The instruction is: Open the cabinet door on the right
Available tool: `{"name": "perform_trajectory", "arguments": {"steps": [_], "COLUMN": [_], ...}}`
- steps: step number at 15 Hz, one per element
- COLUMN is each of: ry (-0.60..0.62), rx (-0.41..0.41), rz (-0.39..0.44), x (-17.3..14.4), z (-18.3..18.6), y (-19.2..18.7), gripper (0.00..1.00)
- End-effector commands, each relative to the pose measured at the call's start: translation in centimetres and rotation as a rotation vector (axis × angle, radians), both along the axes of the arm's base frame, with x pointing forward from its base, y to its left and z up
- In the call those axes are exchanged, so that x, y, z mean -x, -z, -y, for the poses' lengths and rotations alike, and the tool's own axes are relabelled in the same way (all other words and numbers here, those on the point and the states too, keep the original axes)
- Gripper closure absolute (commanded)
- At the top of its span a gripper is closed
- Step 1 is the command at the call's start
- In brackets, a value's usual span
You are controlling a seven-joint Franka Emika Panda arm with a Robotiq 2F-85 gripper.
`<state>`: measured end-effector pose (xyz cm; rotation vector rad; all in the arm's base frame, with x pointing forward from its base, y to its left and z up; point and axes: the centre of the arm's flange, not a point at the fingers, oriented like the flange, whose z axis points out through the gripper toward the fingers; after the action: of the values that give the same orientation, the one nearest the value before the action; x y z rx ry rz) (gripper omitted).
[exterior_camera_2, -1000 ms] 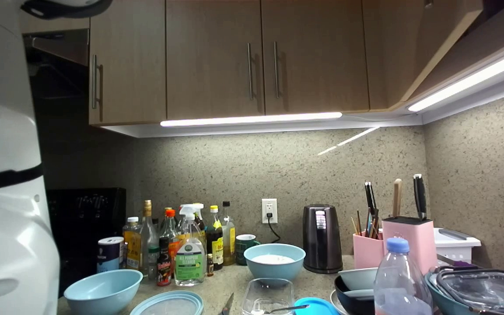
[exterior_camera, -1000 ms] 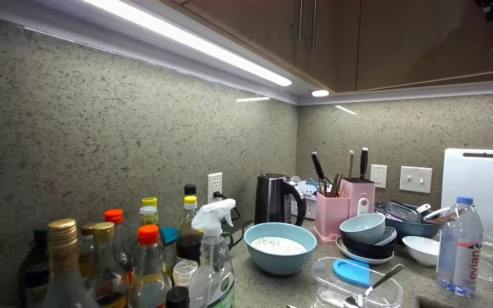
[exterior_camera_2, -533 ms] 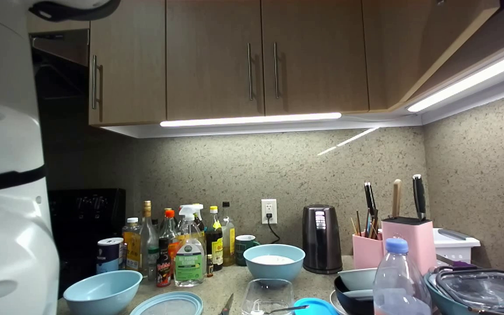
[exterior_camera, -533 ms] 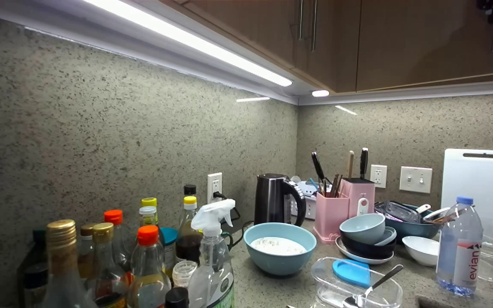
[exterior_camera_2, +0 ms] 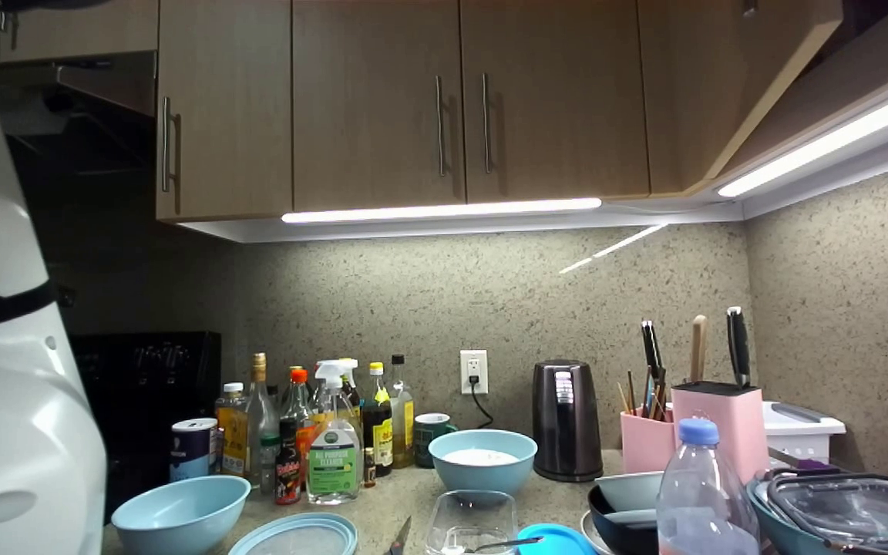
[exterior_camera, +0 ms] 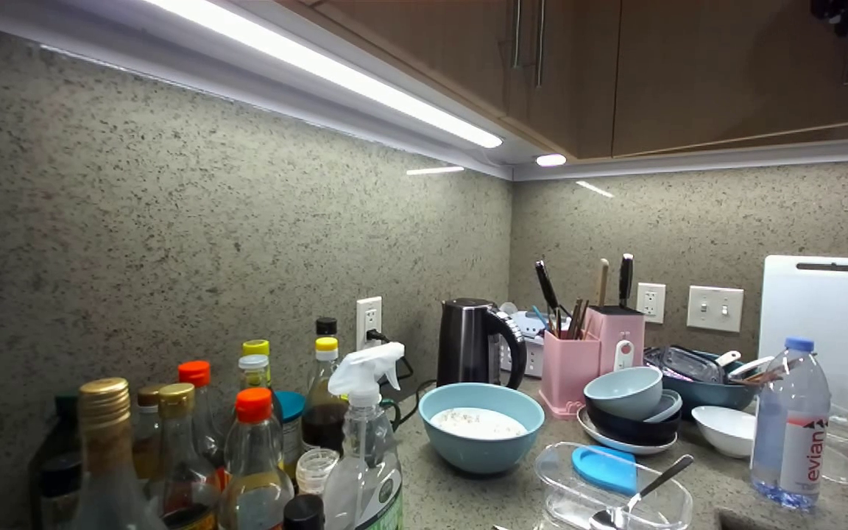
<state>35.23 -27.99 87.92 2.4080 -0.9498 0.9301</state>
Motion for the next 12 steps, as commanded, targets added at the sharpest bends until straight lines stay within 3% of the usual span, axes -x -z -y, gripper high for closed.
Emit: {"name": "perform_trajectory", "arguments": {"steps": [1, 7, 10, 11, 12], "ry": [-0.132, -0.228, -0.235, -0.131, -0.135], "rx": [0.115, 0.213, 0.236, 0.172, 0.176], "rz": [0.006, 0.000, 0.037, 0.049, 0.051], "x": [2.7, 3.8, 3.0, 1.8, 1.9], "z": [-6.2, -9.4, -7.8, -5.4, -5.4], "y": [0.6, 2.0, 1.6, 1.9, 1.9], "gripper": [0.96, 0.96, 0.96, 0.85, 0.85]}}
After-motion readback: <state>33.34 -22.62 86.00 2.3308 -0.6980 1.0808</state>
